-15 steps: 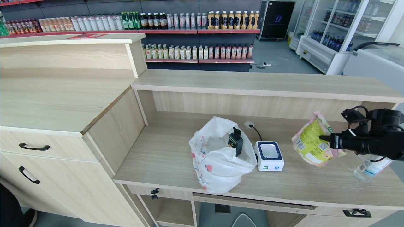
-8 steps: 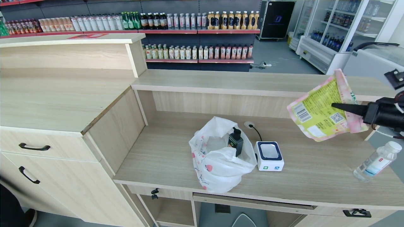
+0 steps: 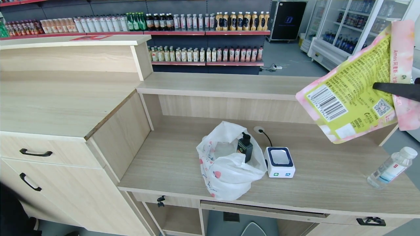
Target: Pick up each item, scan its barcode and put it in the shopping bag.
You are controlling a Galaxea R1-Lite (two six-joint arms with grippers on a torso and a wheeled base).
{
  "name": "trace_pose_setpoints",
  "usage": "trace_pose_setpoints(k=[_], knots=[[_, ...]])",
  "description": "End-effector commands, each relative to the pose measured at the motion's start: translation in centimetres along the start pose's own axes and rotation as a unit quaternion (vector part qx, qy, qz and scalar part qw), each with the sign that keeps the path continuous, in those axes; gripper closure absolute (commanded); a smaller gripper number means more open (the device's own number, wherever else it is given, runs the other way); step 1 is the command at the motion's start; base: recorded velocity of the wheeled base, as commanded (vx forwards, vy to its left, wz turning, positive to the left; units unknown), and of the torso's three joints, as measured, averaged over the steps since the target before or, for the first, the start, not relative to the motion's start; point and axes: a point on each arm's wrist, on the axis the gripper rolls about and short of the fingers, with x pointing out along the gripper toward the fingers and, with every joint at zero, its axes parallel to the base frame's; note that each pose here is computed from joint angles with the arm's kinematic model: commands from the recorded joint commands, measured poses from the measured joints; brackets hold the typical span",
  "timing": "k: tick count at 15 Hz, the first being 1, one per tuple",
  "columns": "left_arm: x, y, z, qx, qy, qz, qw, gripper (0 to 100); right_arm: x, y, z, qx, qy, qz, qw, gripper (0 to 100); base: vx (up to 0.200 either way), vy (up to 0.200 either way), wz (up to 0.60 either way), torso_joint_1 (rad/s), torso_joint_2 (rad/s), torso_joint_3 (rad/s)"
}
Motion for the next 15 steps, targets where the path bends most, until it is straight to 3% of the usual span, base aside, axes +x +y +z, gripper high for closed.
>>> trace_pose_setpoints(k=[1,8,15], knots=[[0.0,0.0,0.0,-0.001,0.001,0.0,1.0,0,1.1,2.4,0.9,-0.023,0.0,0.041,0.999,100,0.0,0.0,0.0,0.0,0.0,0.0],[0.0,0.0,0.0,0.0,0.001,0.0,1.0,0,2.0,9.2,2.4,0.007,0.0,0.128,0.992,100,0.0,0.0,0.0,0.0,0.0,0.0],[0.0,0.0,0.0,0.0,0.001,0.0,1.0,0,1.1,11.6,1.1,0.0,-0.001,0.139,0.99,100,0.0,0.0,0.0,0.0,0.0,0.0]])
